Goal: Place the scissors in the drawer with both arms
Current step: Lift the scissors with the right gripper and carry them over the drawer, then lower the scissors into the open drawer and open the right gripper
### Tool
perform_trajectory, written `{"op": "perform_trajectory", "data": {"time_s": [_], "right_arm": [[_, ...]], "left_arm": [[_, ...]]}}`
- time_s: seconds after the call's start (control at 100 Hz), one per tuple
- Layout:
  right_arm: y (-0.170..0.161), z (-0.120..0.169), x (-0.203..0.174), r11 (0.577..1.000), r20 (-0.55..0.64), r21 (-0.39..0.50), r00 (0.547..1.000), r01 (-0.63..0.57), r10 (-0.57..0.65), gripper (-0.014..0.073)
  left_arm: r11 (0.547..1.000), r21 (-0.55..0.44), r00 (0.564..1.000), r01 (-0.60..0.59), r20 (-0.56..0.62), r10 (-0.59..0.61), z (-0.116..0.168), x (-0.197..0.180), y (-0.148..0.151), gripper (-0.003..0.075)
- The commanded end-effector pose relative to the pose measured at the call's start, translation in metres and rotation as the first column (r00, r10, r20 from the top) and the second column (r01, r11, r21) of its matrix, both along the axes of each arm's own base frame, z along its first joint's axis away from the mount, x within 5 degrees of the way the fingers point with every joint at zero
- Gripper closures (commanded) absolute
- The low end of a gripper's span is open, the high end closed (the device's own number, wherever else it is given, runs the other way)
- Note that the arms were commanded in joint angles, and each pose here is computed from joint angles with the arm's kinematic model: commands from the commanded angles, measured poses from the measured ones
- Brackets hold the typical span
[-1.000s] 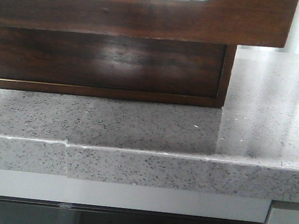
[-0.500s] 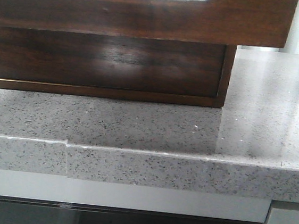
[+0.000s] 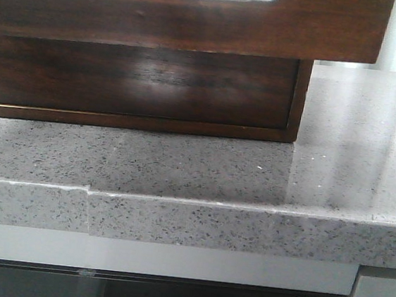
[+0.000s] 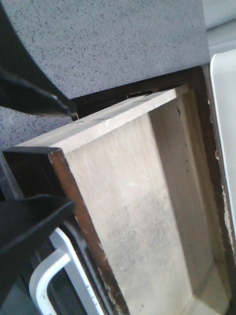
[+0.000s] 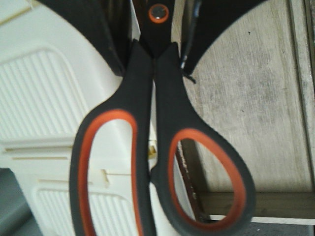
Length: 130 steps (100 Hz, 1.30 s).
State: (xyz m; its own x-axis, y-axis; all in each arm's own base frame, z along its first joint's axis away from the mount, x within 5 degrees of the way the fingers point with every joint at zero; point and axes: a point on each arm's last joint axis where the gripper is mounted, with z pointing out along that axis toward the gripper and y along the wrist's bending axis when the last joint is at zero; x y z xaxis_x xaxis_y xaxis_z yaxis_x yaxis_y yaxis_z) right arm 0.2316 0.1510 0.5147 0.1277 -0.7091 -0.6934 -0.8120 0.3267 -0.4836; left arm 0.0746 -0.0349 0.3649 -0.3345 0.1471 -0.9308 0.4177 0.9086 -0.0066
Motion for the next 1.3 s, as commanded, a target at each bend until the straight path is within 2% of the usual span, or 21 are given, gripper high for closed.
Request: {"op": "perform_trajectory", "data": {"time_s": [0.0, 0.16, 0.58, 0.84, 1.02, 1.29], "right_arm": [[0.007, 0.012, -0.004, 0.998, 0.104, 0.016, 0.993, -0.055, 0.053, 0.0575], [0.026, -0.007, 0.01, 0.991, 0.065, -0.06, 0.991, -0.116, 0.12, 0.0574], [0.046, -0.054, 0.042, 0.964, -0.119, -0.183, 0.978, -0.193, 0.173, 0.0574], [0.056, -0.064, 0.04, 0.936, -0.149, -0.232, 0.961, -0.265, 0.235, 0.0574], [0.056, -0.071, 0.047, 0.928, -0.151, -0.279, 0.966, -0.246, 0.21, 0.0569], [0.058, -0.076, 0.051, 0.926, -0.164, -0.283, 0.964, -0.249, 0.209, 0.0557]], "left_arm": [[0.998, -0.058, 0.997, -0.002, 0.079, 0.007, 0.014, 0.002, -0.001, 0.0373], [0.998, -0.058, 0.997, -0.002, 0.079, 0.007, 0.014, 0.002, -0.001, 0.0373], [0.998, -0.058, 0.997, -0.002, 0.079, 0.007, 0.014, 0.002, -0.001, 0.0373], [0.998, -0.058, 0.997, -0.002, 0.079, 0.007, 0.014, 0.002, -0.001, 0.0373], [0.998, -0.058, 0.997, -0.002, 0.079, 0.007, 0.014, 0.002, -0.001, 0.0373], [0.998, -0.057, 0.997, -0.002, 0.078, 0.006, 0.014, 0.002, -0.001, 0.0373]]}}
